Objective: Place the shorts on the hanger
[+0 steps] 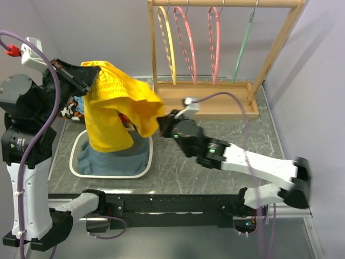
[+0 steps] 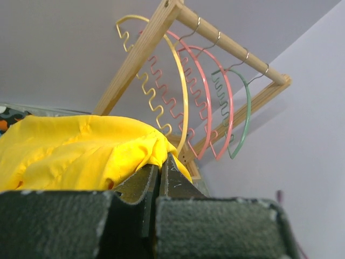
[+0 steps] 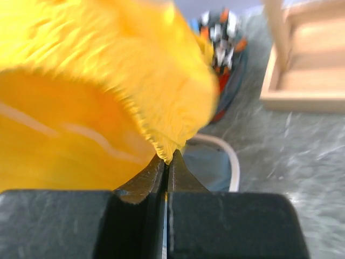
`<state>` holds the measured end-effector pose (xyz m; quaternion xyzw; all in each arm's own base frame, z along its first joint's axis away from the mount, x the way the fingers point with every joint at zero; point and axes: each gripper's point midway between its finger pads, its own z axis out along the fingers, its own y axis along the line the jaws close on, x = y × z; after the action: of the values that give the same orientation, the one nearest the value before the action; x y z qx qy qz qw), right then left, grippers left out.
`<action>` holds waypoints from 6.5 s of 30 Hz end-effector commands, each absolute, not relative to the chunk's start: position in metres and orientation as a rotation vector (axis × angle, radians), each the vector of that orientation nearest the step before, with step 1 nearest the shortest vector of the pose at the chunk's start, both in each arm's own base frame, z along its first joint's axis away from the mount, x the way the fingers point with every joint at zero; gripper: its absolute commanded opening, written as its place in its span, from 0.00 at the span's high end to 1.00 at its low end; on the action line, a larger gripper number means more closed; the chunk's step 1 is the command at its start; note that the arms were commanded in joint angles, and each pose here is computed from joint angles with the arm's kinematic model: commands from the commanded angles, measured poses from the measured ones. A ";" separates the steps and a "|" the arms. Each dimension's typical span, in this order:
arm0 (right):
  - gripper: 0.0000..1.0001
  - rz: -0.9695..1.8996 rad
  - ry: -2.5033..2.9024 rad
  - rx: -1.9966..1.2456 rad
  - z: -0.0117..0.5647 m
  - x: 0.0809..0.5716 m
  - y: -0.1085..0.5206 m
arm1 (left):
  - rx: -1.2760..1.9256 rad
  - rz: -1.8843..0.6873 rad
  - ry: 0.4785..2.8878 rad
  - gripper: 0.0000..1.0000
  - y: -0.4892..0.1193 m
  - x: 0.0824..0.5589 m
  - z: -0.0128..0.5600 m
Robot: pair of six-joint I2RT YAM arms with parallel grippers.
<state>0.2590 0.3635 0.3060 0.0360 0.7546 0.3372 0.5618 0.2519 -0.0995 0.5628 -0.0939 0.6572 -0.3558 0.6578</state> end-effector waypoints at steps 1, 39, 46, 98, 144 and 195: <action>1.00 0.773 1.603 0.213 0.401 0.242 0.281 | -0.167 -0.866 1.466 0.99 -0.110 0.252 0.558; 1.00 0.214 2.039 0.203 0.260 0.256 0.150 | 0.094 -0.923 2.266 0.77 -0.316 0.288 0.216; 1.00 0.132 2.178 0.241 0.186 0.270 0.138 | 0.098 -0.846 2.260 0.41 -0.302 0.288 0.208; 0.84 0.089 2.163 0.444 0.194 0.294 0.067 | 0.426 -0.114 2.278 0.37 -0.310 0.190 0.062; 0.98 0.185 1.524 0.606 0.489 0.219 -0.007 | 0.346 -1.142 1.581 0.99 -0.371 0.186 0.551; 0.34 0.258 1.675 0.559 0.438 0.306 0.029 | -0.246 -0.676 2.577 0.99 -0.309 0.320 0.149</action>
<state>0.2870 0.0449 0.3696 0.2413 0.7617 0.1537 0.5813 0.3140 -0.3115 0.1369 -0.0720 0.9354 -0.2599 0.2288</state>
